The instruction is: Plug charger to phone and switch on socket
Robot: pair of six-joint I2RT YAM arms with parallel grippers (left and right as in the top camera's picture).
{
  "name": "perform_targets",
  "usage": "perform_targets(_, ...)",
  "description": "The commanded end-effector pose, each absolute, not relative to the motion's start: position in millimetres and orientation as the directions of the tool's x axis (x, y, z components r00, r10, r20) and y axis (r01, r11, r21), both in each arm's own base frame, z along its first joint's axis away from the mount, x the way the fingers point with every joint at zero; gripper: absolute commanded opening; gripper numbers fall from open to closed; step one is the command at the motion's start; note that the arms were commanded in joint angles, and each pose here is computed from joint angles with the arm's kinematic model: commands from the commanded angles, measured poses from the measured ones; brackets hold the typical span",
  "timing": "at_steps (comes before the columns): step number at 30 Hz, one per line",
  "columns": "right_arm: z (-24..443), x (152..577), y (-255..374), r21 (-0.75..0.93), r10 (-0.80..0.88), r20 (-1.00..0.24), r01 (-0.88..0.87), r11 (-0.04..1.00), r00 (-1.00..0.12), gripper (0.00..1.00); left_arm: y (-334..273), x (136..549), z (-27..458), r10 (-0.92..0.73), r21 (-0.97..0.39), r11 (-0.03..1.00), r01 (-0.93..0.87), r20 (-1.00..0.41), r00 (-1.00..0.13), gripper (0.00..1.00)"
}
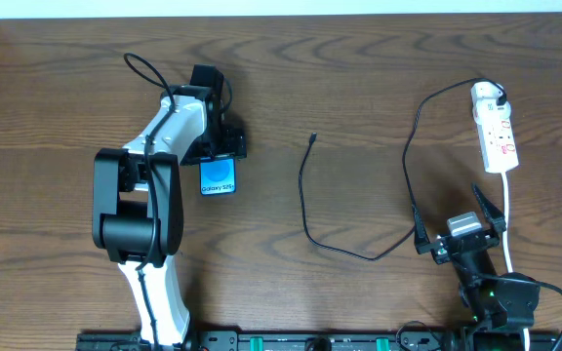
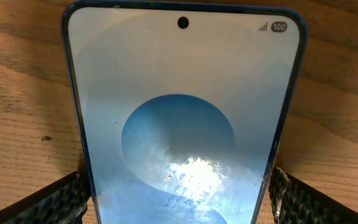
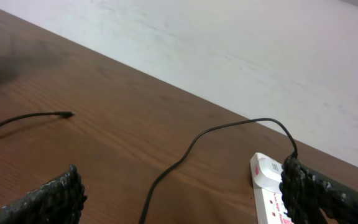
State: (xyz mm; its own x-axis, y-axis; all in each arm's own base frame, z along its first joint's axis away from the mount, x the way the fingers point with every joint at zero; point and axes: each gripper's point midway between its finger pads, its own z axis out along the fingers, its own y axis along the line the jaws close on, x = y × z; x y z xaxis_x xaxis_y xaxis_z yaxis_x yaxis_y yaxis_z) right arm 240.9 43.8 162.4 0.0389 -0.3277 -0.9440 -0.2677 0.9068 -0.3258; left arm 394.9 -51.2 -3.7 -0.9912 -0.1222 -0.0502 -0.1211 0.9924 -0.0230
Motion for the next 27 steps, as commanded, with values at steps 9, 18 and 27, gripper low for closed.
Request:
perform_targets(9, 161.7, 240.3, 45.9, -0.319, -0.321, -0.946, -0.277, 0.907, 0.039, 0.99, -50.2, 374.3, -27.6, -0.121, -0.015, 0.992, -0.122, 0.033, -0.992, 0.94)
perform_targets(18, 161.7, 240.3, 45.9, -0.319, -0.321, -0.946, -0.277, 0.907, 0.039, 0.99, -50.2, 374.6, -26.8, -0.121, -0.015, 0.992, -0.122, 0.032, -0.992, 0.94)
perform_targets(27, 161.7, 240.3, 45.9, -0.319, -0.321, -0.946, -0.277, 0.907, 0.039, 0.99, -50.2, 374.7, -22.6, -0.121, -0.016, 0.992, -0.121, 0.026, -0.992, 0.93)
